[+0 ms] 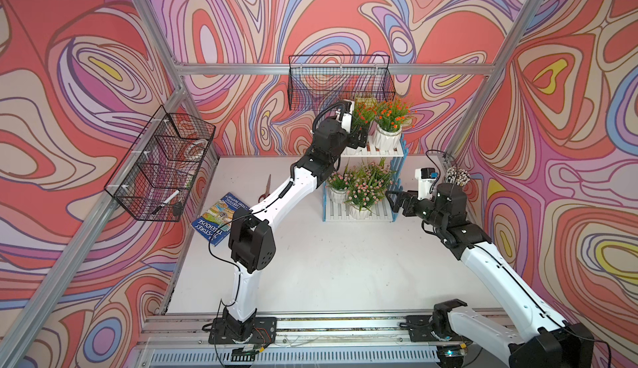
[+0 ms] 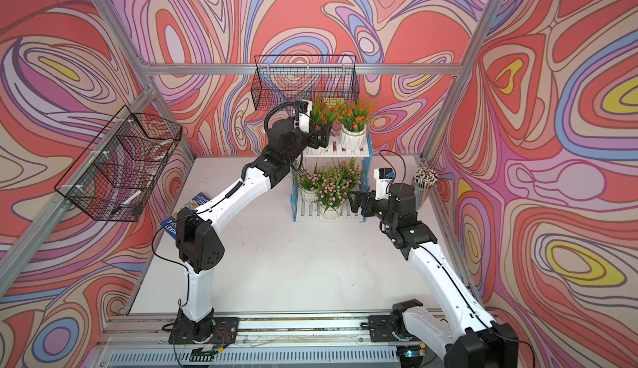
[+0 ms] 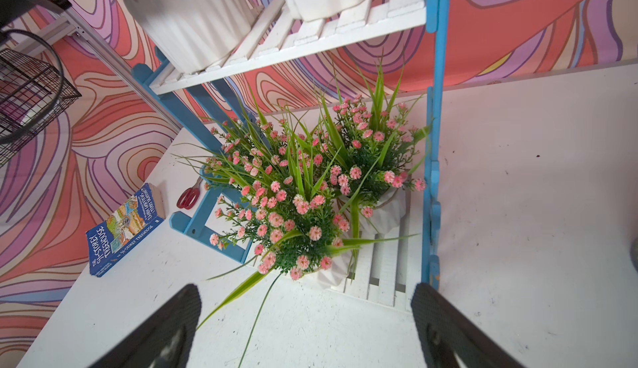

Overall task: Place the baby's breath potted plants on the rack by color
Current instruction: Place the baby's breath potted plant on the rack.

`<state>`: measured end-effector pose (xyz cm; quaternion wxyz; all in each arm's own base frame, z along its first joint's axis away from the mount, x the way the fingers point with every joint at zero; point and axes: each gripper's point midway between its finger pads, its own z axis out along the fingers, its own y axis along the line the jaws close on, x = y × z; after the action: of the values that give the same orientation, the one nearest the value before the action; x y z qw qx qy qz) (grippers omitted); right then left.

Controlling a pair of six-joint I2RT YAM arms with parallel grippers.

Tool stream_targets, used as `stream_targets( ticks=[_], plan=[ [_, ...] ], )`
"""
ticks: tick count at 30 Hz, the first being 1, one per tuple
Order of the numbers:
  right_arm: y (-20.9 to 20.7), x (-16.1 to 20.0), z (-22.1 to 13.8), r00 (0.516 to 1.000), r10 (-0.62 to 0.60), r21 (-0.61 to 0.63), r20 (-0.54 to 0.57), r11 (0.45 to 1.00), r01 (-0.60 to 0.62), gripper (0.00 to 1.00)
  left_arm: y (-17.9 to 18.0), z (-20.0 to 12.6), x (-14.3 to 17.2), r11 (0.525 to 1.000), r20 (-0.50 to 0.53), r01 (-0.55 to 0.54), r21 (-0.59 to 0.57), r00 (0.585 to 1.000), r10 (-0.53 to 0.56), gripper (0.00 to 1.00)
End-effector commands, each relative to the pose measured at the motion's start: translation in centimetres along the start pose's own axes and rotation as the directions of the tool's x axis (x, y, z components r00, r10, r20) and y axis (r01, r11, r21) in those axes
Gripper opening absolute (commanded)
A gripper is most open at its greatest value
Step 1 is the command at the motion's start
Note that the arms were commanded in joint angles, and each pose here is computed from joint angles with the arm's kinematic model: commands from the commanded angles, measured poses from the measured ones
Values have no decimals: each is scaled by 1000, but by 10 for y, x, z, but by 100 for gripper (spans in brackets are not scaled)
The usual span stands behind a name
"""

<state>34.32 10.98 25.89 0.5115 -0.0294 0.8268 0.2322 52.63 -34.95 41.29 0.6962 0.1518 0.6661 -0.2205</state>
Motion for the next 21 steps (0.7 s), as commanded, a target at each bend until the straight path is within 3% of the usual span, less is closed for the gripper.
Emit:
stream_targets(
  ticks=[1, 13, 21],
  plan=[
    [3, -1, -5, 1000, -17, -10, 14, 1000, 17, 98, -2, -14, -50, 999, 146, -18, 28, 989, 13, 100],
    [5, -6, -9, 999, -26, -12, 33, 1000, 26, 98, 0, -36, -114, 995, 361, -2, 97, 932, -33, 100],
    [6, -17, -13, 997, -46, 3, 57, 999, 46, 98, 33, -96, -169, 978, 480, 124, 166, 857, -190, 100]
  ],
)
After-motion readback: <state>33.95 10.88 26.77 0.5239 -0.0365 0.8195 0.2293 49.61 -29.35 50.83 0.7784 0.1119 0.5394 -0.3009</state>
